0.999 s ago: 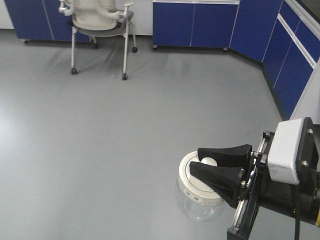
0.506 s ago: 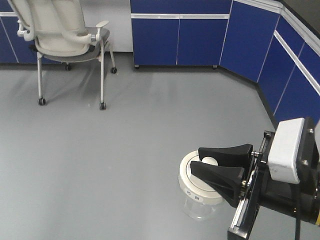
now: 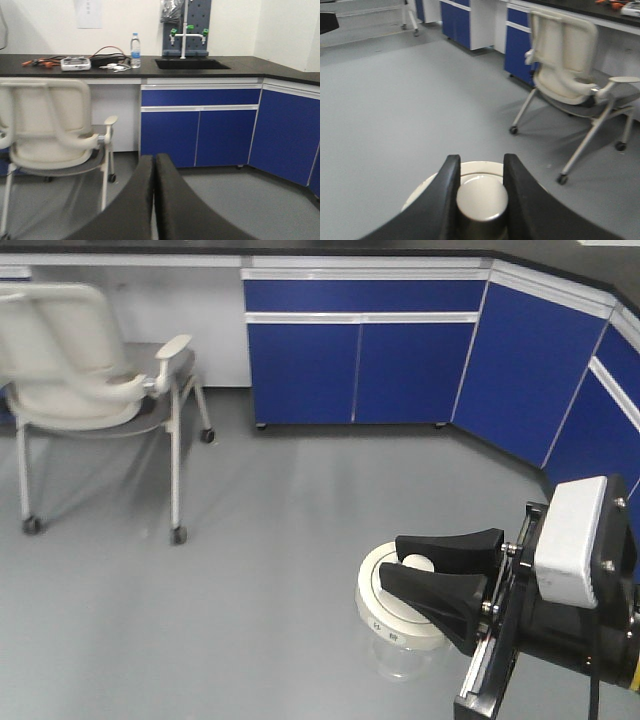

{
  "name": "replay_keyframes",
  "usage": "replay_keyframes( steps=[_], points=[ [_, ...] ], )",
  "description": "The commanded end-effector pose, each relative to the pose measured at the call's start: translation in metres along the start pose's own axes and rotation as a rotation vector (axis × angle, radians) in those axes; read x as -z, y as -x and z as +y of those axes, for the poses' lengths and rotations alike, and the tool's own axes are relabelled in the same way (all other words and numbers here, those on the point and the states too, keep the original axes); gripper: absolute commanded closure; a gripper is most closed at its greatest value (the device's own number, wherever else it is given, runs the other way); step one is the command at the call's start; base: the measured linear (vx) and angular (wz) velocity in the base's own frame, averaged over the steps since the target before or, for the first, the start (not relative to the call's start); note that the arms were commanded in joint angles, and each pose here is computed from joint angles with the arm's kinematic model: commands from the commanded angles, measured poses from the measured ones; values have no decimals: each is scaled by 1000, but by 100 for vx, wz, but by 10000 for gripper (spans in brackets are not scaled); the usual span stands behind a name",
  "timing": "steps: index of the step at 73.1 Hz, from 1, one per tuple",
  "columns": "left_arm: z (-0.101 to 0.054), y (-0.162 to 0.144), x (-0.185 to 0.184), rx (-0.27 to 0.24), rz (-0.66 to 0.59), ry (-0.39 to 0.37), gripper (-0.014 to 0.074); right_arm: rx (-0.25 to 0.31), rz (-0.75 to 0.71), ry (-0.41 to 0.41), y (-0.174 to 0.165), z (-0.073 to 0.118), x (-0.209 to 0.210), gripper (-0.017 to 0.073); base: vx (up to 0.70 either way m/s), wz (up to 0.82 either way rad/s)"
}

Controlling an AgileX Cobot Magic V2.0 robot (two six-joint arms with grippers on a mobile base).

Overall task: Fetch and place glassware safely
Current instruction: 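Drive the base across the room toward the other black counter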

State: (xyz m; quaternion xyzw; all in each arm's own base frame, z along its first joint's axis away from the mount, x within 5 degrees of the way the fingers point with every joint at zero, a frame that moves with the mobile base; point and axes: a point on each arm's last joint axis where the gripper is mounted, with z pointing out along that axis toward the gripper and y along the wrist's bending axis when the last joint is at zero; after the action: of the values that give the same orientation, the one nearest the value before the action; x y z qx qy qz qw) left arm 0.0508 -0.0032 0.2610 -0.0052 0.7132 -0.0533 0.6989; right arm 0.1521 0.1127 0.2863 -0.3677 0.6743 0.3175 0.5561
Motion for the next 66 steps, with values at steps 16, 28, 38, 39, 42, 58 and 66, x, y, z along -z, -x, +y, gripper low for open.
replay_keyframes(
  steps=[16, 28, 38, 39, 42, 58, 66],
  points=[
    [-2, 13, 1, 16, -88, -20, 601, -12, -74, 10, 15, 1, 1, 560, 56, -55],
    [-2, 13, 1, 16, -88, -20, 601, -12, -74, 10, 15, 1, 1, 560, 45, -93],
    [-2, 13, 1, 16, -88, -20, 601, -12, -75, 11, 15, 1, 2, 560, 39, -97],
    [-2, 13, 1, 16, -88, -20, 601, -12, -75, 11, 15, 1, 2, 560, 36, -98],
    [-2, 13, 1, 16, -88, -20, 601, -12, -75, 11, 15, 1, 2, 560, 34, -97],
    [-2, 13, 1, 16, -88, -20, 601, -12, -75, 12, 15, 1, 2, 560, 30, -99],
    [-2, 13, 1, 16, -88, -20, 601, -12, -75, 12, 15, 1, 2, 560, 24, -94]
  ],
)
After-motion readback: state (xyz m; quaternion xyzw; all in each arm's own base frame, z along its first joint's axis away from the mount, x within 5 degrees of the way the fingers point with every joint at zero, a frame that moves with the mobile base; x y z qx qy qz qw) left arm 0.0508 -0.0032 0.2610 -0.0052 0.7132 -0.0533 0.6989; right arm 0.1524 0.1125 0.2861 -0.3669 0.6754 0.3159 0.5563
